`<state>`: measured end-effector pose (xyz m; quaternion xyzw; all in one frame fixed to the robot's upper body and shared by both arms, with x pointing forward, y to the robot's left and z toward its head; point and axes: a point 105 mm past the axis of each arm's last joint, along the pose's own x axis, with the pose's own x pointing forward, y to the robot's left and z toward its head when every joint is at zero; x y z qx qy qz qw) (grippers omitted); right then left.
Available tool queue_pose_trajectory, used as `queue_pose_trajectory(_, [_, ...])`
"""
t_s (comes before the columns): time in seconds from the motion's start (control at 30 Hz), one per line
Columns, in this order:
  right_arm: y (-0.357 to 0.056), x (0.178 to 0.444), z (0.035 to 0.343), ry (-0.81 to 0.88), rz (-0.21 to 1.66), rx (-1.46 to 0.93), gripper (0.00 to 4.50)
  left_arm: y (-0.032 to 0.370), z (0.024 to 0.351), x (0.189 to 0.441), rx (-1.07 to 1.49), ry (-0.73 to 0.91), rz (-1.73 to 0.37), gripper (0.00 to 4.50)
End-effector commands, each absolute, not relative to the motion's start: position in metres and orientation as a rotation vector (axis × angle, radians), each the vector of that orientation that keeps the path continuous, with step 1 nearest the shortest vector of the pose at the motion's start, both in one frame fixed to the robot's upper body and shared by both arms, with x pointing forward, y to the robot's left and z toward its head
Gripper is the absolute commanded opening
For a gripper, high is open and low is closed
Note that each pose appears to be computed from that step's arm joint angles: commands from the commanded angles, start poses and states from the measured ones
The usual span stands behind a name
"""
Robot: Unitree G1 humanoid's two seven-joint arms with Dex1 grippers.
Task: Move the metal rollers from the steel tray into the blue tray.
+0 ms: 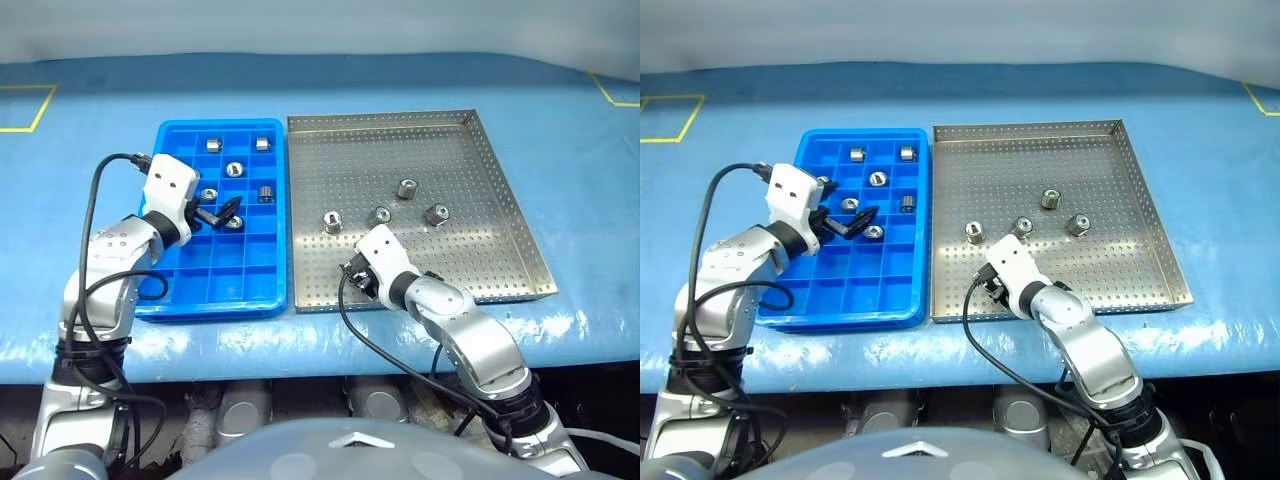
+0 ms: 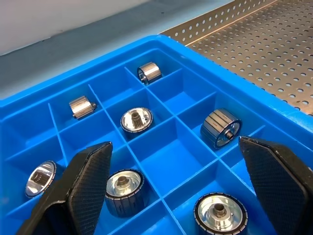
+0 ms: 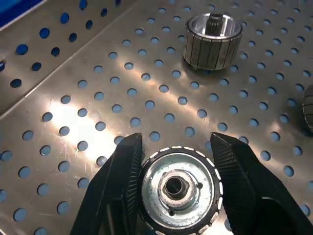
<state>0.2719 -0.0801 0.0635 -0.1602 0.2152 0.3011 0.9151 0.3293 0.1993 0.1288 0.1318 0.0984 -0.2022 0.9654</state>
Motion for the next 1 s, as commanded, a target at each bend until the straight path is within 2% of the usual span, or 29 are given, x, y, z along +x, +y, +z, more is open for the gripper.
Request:
queue_pose_trajectory(0.03, [-0.056,0.284,0.112,0.246,0.671,-0.293,1.85,0.216,0.155,0.327,0.278,0.117,-0.347,4.5])
queue_pose_trajectory(0.13, [-0.018,0.286,0.148,0.105,0.793,-0.267,1.85,0.242,0.162,0.327,0.318,0.123,-0.249,4.5])
queue_pose_trajectory(0.3, [0.054,0.267,0.166,0.038,1.054,-0.171,1.85,0.268,0.171,0.326,0.376,0.137,-0.176,4.5])
queue_pose_trajectory(0.43, [0.094,0.251,0.154,0.08,1.205,-0.14,1.85,0.27,0.176,0.323,0.389,0.128,-0.169,4.5])
queue_pose_trajectory(0.6, [0.12,0.242,0.129,0.174,1.272,-0.128,1.85,0.265,0.172,0.316,0.391,0.139,-0.18,4.5])
queue_pose_trajectory(0.77, [0.128,0.233,0.11,0.259,1.314,-0.1,1.85,0.264,0.168,0.311,0.383,0.154,-0.181,4.5])
queue_pose_trajectory(0.97, [0.123,0.235,0.096,0.302,1.298,-0.111,1.85,0.265,0.166,0.308,0.385,0.171,-0.172,4.5])
queue_pose_trajectory(1.0, [0.122,0.235,0.096,0.299,1.296,-0.118,2.2,0.265,0.166,0.308,0.385,0.172,-0.174,4.5])
